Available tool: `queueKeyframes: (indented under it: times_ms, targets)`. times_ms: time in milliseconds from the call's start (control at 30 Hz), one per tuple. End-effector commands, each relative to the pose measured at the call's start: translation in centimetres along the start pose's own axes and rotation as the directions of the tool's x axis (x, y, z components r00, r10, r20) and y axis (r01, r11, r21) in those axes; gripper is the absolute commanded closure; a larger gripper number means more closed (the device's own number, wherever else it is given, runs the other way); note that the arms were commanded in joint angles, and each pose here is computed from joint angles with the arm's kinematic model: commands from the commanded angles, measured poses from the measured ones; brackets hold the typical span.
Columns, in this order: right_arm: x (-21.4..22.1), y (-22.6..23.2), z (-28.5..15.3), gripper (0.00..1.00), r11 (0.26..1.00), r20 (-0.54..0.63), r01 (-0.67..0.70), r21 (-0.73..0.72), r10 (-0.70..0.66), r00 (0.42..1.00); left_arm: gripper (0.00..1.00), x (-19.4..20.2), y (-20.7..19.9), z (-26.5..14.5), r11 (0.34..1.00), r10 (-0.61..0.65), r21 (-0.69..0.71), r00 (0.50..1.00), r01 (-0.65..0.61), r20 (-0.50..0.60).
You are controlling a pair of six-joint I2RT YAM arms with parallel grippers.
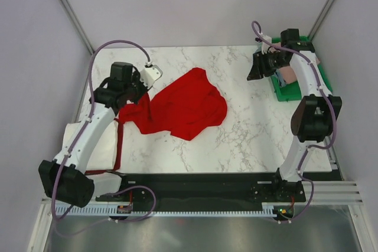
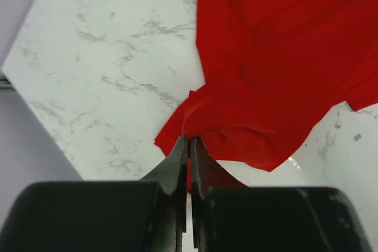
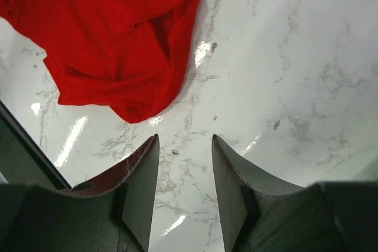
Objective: Fold and stack the t-shirts
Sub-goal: Flatten the tshirt out
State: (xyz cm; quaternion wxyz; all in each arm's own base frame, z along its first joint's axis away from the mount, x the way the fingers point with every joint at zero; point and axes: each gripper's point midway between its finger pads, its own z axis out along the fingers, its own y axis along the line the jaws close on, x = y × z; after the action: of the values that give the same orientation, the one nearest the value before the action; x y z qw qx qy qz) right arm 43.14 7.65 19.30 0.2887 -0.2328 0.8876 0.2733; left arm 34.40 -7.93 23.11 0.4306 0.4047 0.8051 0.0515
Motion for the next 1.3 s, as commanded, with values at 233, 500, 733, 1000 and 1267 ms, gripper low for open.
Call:
queueKeyframes:
  times_ms: [233,500,733,1000,1267]
  targets:
    - [-1.1,4.2,8.0,0.51,0.973,-0.057,0.084,-0.215,-0.099,0.993,0.98,0.0,-7.3,14.2,0.928,-0.12,0.331,0.979,0.17,-0.166]
    - [-1.5,3.2,14.4,0.51,0.968,-0.085,0.091,-0.233,-0.113,0.99,0.98,-1.9,-10.4,22.5,0.871,-0.204,0.406,0.956,0.276,-0.212]
    - [-2.8,1.2,15.0,0.52,0.98,-0.053,0.08,-0.185,-0.091,0.994,0.98,-2.3,-13.8,25.6,0.869,-0.15,0.433,0.962,0.239,-0.23]
    - [-1.0,-1.4,14.6,0.49,0.987,-0.08,-0.007,-0.16,-0.006,0.997,0.98,-3.4,-20.0,24.7,0.841,-0.052,0.516,0.972,0.166,-0.227]
    - [2.4,-4.2,15.2,0.49,0.995,-0.174,-0.053,-0.08,0.039,0.984,0.98,-3.0,-19.3,24.8,0.864,-0.052,0.475,0.969,0.164,-0.24]
